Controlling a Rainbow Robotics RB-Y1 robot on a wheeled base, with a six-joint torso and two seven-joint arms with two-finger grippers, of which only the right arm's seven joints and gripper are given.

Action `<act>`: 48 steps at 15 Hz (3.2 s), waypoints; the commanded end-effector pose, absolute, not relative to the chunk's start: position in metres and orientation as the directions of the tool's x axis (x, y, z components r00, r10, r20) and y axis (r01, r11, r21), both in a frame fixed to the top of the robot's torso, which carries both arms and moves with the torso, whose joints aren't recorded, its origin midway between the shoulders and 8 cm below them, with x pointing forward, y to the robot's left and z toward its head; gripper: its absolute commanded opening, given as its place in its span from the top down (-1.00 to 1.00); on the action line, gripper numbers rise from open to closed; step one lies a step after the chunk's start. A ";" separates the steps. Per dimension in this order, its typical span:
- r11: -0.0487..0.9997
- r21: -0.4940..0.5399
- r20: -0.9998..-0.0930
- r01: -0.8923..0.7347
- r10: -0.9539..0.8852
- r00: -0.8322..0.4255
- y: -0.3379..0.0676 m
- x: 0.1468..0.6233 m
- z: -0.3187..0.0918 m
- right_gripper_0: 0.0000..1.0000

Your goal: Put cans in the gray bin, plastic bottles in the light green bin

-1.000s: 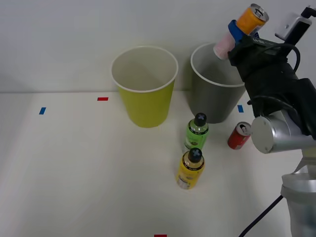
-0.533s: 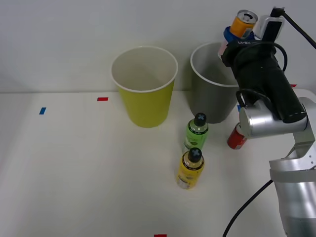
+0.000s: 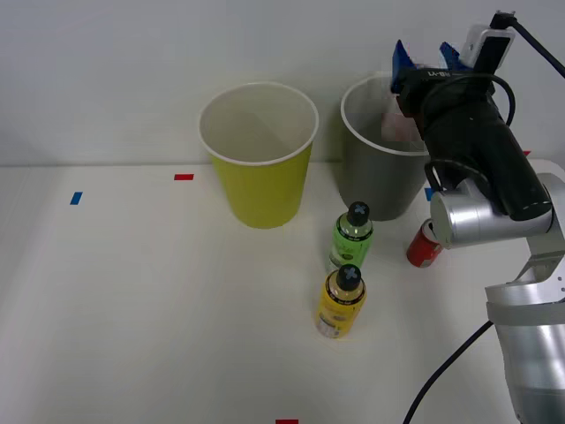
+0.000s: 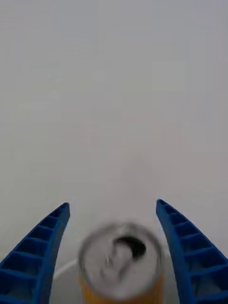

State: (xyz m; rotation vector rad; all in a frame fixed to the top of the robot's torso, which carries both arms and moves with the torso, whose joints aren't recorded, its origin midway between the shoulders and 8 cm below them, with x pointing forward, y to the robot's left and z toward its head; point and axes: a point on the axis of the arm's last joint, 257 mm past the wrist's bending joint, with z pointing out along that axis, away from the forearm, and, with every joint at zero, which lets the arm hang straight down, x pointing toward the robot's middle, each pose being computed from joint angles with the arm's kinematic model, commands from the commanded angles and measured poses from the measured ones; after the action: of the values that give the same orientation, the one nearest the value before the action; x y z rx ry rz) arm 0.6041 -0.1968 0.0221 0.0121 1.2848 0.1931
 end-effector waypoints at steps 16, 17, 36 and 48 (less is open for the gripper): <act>0.973 0.159 -0.932 -0.167 0.204 0.301 -0.207 0.588 0.028 -1.00; 0.973 0.156 -0.930 -0.167 0.202 0.308 -0.213 0.579 0.029 -1.00; 0.991 0.104 -0.984 -0.082 0.115 0.138 -0.288 0.373 -0.103 -1.00; 0.995 0.099 -0.992 0.019 0.100 -0.078 -0.291 0.284 -0.197 -1.00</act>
State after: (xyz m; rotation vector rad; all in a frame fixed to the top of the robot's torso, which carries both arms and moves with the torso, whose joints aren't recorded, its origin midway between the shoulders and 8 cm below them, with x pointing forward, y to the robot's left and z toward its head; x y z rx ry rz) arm 0.2893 -0.2914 -0.1898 0.1034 1.6303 0.0824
